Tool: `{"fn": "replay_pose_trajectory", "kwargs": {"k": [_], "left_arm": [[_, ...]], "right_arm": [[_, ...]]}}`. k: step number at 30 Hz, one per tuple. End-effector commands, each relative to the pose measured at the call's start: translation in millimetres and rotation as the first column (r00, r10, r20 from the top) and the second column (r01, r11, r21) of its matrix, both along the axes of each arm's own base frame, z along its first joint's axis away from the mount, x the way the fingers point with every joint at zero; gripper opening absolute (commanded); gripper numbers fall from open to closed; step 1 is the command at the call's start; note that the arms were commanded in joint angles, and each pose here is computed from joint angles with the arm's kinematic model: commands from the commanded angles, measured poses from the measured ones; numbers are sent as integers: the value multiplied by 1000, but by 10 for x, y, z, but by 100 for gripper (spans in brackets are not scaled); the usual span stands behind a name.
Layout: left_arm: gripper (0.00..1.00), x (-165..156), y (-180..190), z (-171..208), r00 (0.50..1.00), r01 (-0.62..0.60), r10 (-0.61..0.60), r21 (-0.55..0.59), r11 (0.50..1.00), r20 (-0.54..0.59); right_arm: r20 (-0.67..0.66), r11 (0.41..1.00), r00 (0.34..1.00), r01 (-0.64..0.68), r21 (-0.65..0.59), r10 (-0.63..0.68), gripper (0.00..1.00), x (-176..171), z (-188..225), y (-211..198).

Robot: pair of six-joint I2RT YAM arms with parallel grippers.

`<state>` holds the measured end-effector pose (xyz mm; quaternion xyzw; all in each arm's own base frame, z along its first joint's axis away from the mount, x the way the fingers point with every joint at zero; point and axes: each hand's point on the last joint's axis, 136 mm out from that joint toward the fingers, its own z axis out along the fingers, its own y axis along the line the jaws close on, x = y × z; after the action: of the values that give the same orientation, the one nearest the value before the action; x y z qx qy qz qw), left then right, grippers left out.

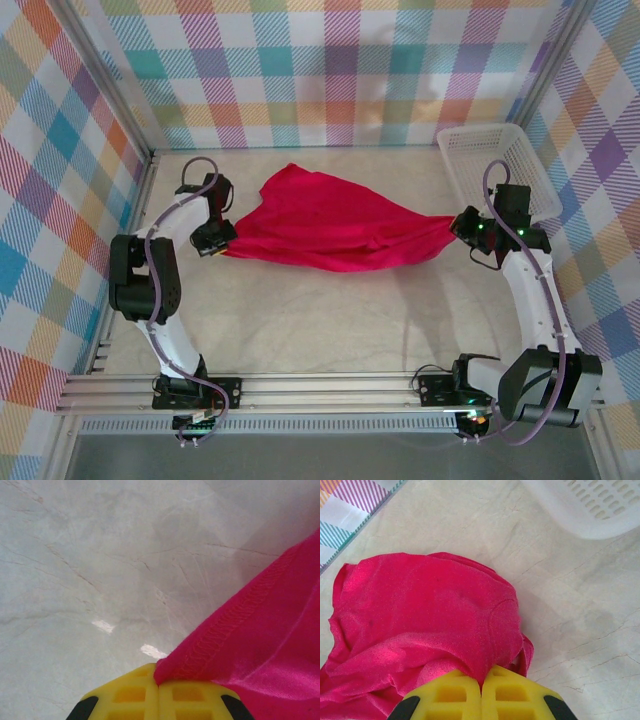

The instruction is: Fold the inside-out t-shirt

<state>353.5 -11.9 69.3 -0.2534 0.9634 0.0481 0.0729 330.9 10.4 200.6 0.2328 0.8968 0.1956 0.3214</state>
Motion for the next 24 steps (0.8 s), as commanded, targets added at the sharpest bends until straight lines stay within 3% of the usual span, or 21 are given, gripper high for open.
{"fn": "replay_pose_trajectory", "kwargs": {"k": [1,6,10,15,19,24], "left_arm": [[0,159,-85,319,992,-15,23,-65,998,124],[0,530,-86,1427,919,-11,78,-174,985,386],[0,657,85,2475,788,-2,196,-316,949,583],[0,558,351,3493,621,56,301,-424,904,724],[0,433,391,3919,559,124,318,-457,881,766],[0,379,339,4088,531,198,322,-484,852,784]], "right_arm": [[83,999,997,-3,42,-1,0,131,347,29],[135,999,991,25,20,-28,0,267,867,-71],[243,997,967,71,40,-78,0,318,1498,-221],[386,995,918,71,77,-95,0,230,2305,-267],[472,995,878,35,98,-78,0,93,2758,-183],[517,993,854,-12,121,-53,0,8,2971,-88]]}}
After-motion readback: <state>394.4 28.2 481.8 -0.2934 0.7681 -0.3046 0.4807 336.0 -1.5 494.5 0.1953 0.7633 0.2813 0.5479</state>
